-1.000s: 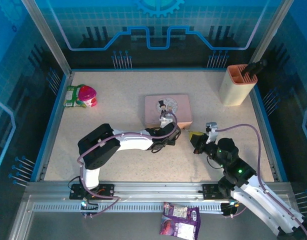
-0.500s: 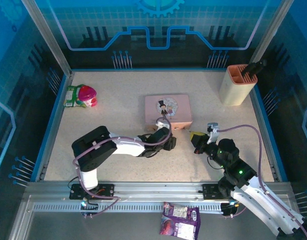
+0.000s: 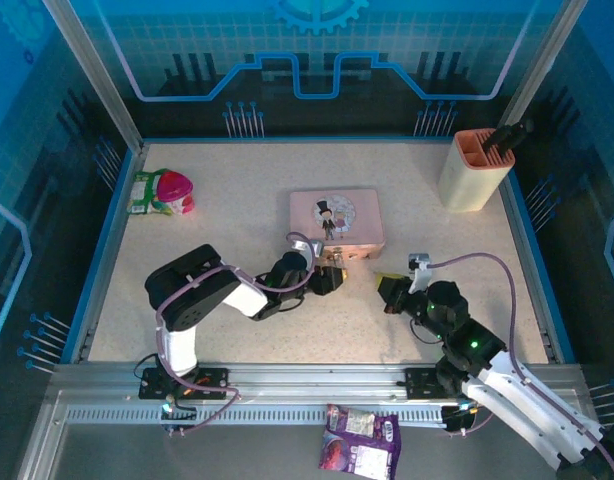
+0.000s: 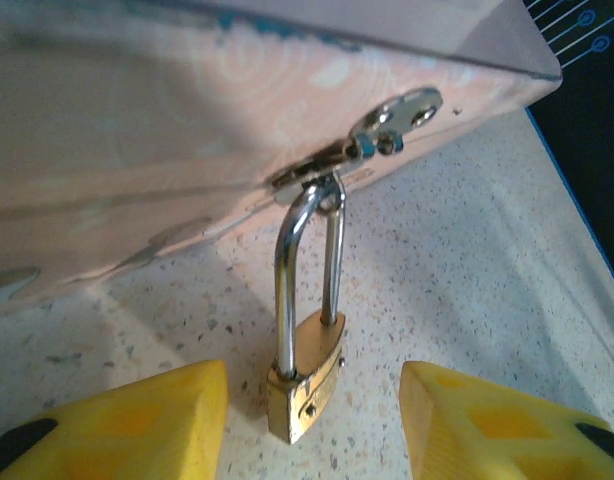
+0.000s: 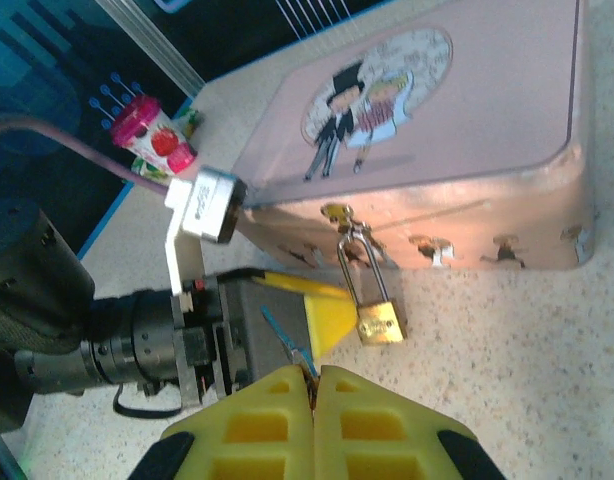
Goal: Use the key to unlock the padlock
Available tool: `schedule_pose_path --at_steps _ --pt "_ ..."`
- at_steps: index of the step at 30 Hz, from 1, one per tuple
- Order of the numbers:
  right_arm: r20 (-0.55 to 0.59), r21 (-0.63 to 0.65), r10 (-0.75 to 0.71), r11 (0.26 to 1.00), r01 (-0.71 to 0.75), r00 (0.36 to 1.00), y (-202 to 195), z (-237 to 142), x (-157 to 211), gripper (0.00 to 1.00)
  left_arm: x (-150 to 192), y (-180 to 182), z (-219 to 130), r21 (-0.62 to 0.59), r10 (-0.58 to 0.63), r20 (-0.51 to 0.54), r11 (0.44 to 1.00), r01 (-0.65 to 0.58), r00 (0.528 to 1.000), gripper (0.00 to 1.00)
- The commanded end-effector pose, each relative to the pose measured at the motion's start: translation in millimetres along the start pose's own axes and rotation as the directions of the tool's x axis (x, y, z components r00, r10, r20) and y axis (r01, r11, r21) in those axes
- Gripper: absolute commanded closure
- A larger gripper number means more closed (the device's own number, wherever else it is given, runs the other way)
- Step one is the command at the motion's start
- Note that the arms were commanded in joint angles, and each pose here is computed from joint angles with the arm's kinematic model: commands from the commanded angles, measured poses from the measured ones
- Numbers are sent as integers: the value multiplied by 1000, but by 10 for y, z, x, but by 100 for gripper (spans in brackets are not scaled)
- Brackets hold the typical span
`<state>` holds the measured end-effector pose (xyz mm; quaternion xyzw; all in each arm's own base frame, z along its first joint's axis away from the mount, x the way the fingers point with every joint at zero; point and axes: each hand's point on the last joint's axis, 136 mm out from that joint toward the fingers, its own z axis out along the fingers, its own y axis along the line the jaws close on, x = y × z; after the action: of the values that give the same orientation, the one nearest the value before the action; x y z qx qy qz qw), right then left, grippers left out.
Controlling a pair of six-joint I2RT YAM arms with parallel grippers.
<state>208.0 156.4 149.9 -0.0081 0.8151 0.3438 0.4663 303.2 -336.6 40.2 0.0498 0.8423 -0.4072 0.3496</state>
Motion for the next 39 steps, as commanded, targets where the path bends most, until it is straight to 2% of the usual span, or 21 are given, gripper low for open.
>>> schedule_pose_path --at_steps 1,8,14,22,29,34,39 --pt "30 -15 38 999 -38 999 43 19 -13 100 124 161 118 -47 -52 -45 998 50 998 52" --pt "39 -10 60 998 -59 997 38 28 7 100 164 233 250 -107 -77 -88 992 67 993 52" --pt "28 17 80 997 -81 996 -19 48 84 100 177 239 321 -119 -95 -105 989 83 990 60" --pt "-19 44 181 983 -180 983 -114 118 266 100 165 222 334 -106 -119 -92 988 109 989 85" --pt "-82 96 351 934 -344 933 -259 228 565 100 41 67 261 -19 -157 -37 987 157 987 99" --pt "-124 110 468 883 -456 875 -285 312 691 100 -45 -129 233 95 -242 -14 966 242 970 100" --pt "-121 88 559 829 -552 821 -303 397 675 100 -121 -259 176 177 -317 -1 933 312 948 100"
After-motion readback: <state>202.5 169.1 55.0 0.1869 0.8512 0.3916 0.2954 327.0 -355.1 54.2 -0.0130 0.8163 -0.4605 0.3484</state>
